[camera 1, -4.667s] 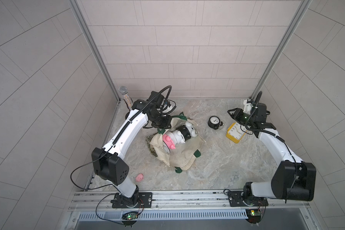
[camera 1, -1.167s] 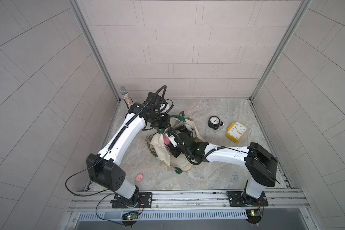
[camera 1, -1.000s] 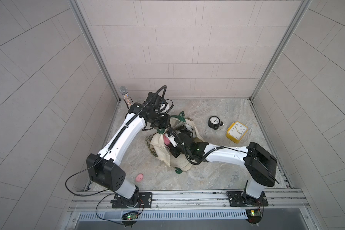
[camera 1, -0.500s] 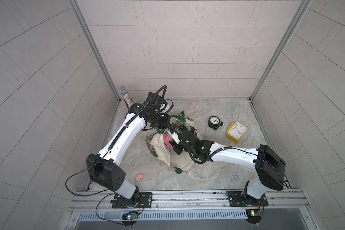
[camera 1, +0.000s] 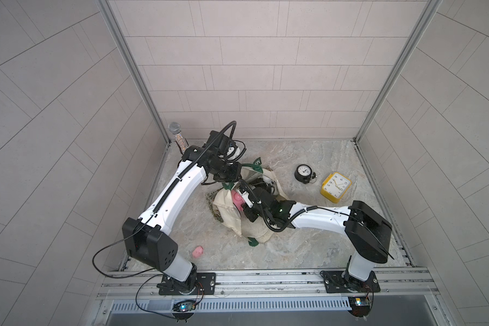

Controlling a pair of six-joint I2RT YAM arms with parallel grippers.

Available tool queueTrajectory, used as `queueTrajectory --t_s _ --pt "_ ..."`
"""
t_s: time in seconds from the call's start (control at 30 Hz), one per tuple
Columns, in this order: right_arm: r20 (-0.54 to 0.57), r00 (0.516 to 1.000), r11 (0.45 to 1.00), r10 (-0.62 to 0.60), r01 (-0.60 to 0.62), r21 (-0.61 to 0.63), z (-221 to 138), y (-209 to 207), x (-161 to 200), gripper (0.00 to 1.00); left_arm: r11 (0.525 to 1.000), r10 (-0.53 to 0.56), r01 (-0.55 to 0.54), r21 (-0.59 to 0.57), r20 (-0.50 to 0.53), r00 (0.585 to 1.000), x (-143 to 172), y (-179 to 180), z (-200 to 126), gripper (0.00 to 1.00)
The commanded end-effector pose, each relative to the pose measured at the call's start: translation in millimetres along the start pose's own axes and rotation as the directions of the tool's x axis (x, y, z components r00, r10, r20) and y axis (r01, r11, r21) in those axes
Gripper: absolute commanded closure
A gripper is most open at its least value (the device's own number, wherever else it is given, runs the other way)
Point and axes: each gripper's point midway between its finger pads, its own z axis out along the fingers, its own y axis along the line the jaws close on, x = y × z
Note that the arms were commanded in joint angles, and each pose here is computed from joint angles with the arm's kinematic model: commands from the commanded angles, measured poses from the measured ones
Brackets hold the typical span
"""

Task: Take the alarm clock out of the canvas bag
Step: Pick up the alarm from the canvas bag.

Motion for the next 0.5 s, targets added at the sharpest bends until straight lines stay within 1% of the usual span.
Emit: queueTrajectory --t_s 0.0,0.07,0.13,0.47 --pt "0.032 0.999 1.0 0.021 -0.021 -0.022 -1 4 -15 0.8 0.997 0.034 -0.041 0.067 0.107 0.994 -20 -19 -20 1.0" --pt "0.04 0.999 0.999 0.021 -0.019 -0.029 -4 4 -18 0.92 0.997 0.037 -0.044 0.066 0.108 0.993 -20 -18 -20 1.0" --pt "0.052 0.998 0.999 0.018 -0.017 -0.03 -9 4 -21 0.99 0.997 0.037 -0.044 0.063 0.11 0.993 -20 -18 -21 1.0" --pt "0.079 0.997 1.0 -0.018 0.02 -0.024 -51 -2 -36 1.0 0.998 0.029 -0.034 0.047 0.105 0.994 -21 -14 -17 1.0"
